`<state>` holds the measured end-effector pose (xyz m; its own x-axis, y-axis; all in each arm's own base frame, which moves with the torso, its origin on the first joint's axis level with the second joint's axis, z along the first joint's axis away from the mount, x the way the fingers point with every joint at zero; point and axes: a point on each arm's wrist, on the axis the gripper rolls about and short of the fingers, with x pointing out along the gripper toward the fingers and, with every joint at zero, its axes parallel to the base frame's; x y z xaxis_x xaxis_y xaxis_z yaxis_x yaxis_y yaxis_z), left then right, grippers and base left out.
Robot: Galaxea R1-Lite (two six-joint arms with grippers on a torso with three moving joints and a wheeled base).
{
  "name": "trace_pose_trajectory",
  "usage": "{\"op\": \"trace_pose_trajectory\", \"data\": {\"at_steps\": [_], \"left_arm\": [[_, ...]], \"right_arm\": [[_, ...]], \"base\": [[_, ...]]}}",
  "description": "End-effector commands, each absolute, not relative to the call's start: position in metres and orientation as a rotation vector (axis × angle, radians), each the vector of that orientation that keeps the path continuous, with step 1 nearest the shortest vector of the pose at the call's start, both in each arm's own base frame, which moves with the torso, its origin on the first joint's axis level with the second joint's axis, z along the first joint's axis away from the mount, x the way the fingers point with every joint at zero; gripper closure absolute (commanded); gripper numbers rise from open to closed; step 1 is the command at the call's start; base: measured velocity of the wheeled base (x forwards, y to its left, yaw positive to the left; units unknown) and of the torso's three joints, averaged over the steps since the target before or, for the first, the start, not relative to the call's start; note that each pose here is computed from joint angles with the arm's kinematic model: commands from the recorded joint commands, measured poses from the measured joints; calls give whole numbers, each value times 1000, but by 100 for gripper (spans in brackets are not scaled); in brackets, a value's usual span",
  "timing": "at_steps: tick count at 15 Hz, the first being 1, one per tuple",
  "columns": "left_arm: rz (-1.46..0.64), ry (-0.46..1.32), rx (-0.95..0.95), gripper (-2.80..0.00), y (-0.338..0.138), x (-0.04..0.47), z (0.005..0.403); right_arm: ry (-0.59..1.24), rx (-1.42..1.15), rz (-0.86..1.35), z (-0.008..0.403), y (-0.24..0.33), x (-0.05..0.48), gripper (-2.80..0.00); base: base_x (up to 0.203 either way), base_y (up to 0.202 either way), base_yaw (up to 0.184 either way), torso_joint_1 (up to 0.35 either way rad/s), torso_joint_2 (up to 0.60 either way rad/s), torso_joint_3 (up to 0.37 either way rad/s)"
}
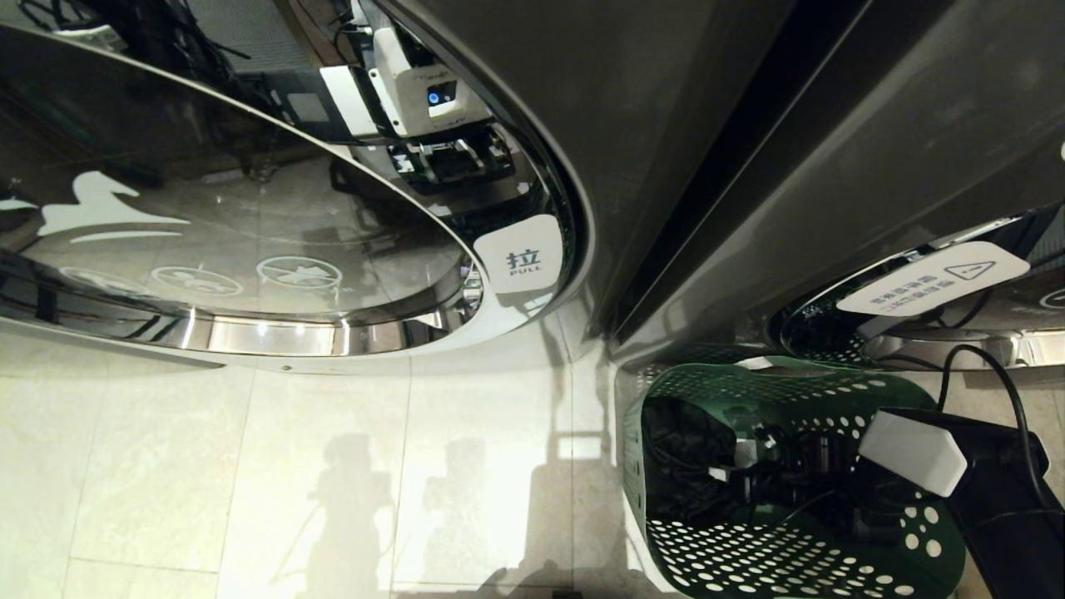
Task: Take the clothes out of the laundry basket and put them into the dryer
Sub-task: Take the clothes out of the basket
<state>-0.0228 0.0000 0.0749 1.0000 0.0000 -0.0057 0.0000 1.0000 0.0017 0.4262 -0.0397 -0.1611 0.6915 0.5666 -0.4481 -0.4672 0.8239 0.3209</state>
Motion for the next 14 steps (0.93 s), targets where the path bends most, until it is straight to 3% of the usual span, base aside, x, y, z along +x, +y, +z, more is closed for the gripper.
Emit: {"op": "trace_pose_trajectory", "data": {"at_steps": [1,9,14], "left_arm": [[0,7,2,0,0,-23,75],[0,6,2,0,0,-23,75],[0,6,2,0,0,-23,75]], "right_arm": [[547,181,585,-153,-40,427,0],[505,158,542,-45,-43,385,0],[473,135,501,24,-37,327,0]], "base": [[0,0,0,0,0,0],[0,0,0,0,0,0],[0,0,0,0,0,0]]}}
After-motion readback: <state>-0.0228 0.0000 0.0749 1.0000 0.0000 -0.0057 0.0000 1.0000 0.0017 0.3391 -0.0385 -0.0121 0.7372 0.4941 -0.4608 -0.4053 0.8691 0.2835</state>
